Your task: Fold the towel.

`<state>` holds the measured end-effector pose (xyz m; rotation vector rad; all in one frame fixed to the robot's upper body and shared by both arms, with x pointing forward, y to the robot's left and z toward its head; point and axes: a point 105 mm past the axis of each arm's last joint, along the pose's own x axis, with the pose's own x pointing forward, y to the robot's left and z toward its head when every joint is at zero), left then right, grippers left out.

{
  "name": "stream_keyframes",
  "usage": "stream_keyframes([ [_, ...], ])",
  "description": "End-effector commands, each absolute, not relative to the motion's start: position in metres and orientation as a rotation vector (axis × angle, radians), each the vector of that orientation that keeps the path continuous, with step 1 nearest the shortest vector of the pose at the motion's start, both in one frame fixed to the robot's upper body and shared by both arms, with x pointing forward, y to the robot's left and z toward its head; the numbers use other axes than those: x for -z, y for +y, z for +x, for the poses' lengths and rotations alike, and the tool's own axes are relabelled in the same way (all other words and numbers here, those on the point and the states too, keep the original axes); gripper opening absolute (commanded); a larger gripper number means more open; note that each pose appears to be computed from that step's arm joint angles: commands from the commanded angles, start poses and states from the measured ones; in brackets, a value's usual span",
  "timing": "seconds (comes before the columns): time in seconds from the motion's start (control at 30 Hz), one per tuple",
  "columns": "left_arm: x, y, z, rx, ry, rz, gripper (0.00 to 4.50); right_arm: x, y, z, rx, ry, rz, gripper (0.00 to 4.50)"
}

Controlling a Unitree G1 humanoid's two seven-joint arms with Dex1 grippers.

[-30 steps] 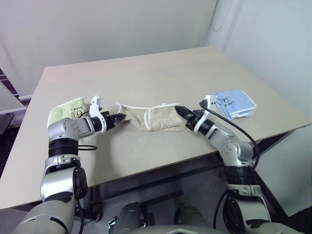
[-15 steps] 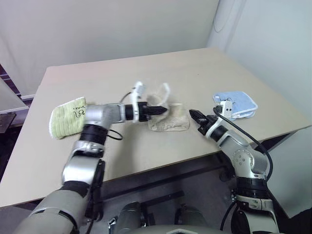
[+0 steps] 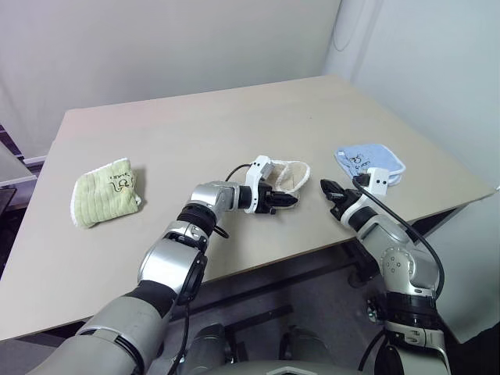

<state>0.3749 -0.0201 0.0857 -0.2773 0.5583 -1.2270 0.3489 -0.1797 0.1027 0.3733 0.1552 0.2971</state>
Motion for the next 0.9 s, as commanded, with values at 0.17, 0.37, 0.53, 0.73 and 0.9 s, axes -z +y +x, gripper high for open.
stream_keyframes([
  [0.17, -0.13, -0.019, 0.386, 1.292, 0.383, -0.318, 3.5, -0.118, -0.185, 0.347, -0.285, 0.094, 0.332, 0.0],
  [0.37, -0.156, -0.006, 0.379, 1.413, 0.267, -0.361, 3.5, -0.134, -0.187, 0.347, -0.296, 0.02, 0.371, 0.0],
  [0.53, -0.172, 0.013, 0.396, 1.306, 0.114, -0.252, 3.5, -0.166, -0.18, 0.346, -0.379, -0.068, 0.383, 0.0],
  [0.73, -0.157, 0.013, 0.406, 1.217, 0.084, -0.129, 2.92, -0.178, -0.169, 0.369, -0.415, -0.076, 0.324, 0.0],
  [0.9, -0.141, 0.001, 0.404, 1.206, 0.083, -0.041, 1.08, -0.17, -0.152, 0.39, -0.468, -0.042, 0.296, 0.0],
])
